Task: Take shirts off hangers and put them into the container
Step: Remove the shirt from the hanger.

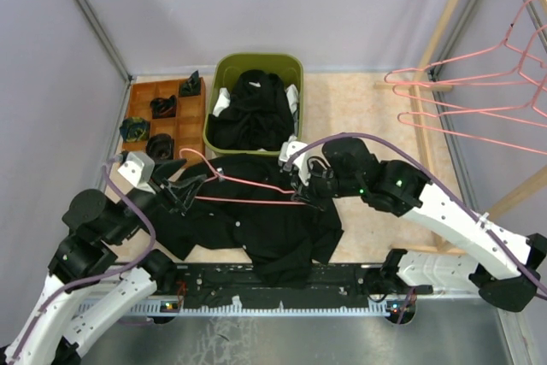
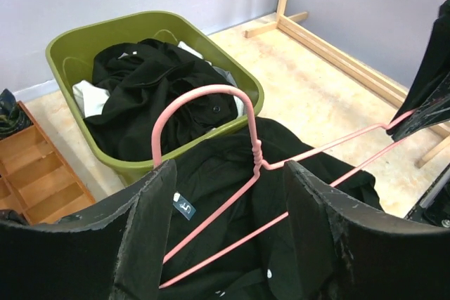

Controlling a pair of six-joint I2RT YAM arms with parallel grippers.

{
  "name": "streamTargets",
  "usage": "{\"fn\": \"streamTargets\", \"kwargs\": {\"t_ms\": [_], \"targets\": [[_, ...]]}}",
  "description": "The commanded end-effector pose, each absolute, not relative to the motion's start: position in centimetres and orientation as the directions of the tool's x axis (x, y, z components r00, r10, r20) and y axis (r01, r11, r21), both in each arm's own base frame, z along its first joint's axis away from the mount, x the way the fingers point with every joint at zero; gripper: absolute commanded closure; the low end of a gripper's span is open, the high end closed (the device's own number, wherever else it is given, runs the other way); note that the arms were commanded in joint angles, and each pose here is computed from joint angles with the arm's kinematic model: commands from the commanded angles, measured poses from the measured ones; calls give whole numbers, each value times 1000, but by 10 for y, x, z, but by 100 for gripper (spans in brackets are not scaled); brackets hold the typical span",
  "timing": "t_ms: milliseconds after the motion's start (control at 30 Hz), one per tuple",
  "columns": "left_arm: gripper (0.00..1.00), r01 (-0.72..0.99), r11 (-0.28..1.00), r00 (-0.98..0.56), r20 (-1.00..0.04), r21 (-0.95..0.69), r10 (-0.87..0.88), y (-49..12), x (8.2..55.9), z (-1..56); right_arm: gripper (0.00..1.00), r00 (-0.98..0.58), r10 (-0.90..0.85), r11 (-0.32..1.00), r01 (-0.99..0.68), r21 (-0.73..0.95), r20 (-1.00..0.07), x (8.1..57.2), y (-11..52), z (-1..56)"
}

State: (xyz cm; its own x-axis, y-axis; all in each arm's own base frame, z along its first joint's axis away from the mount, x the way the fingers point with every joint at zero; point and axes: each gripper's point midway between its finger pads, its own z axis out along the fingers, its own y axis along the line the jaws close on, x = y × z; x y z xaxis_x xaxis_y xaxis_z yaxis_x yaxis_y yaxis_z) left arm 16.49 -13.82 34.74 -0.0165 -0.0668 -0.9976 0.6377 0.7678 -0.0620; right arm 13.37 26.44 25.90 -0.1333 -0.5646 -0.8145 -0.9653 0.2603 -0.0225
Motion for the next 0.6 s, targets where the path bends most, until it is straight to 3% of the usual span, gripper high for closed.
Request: {"fn": "streamTargets", "kwargs": {"t_ms": [0, 167, 333, 567], "targets": [[31, 589, 802, 21, -989, -104, -144, -128, 169, 362, 100, -90, -439, 301, -952, -51, -894, 134, 261, 314], [29, 560, 810, 36, -971, -176, -236, -118, 164, 373, 100, -82, -391, 358, -931, -70, -917, 137, 250, 337], [17, 570, 793, 168, -915, -215, -368, -101, 149, 406, 100, -73, -312, 406, -912, -63, -947, 138, 243, 362], [15, 566, 789, 101, -930, -239, -353, -107, 153, 392, 100, -30, -138, 575, -817, -55, -990, 159, 225, 401]]}}
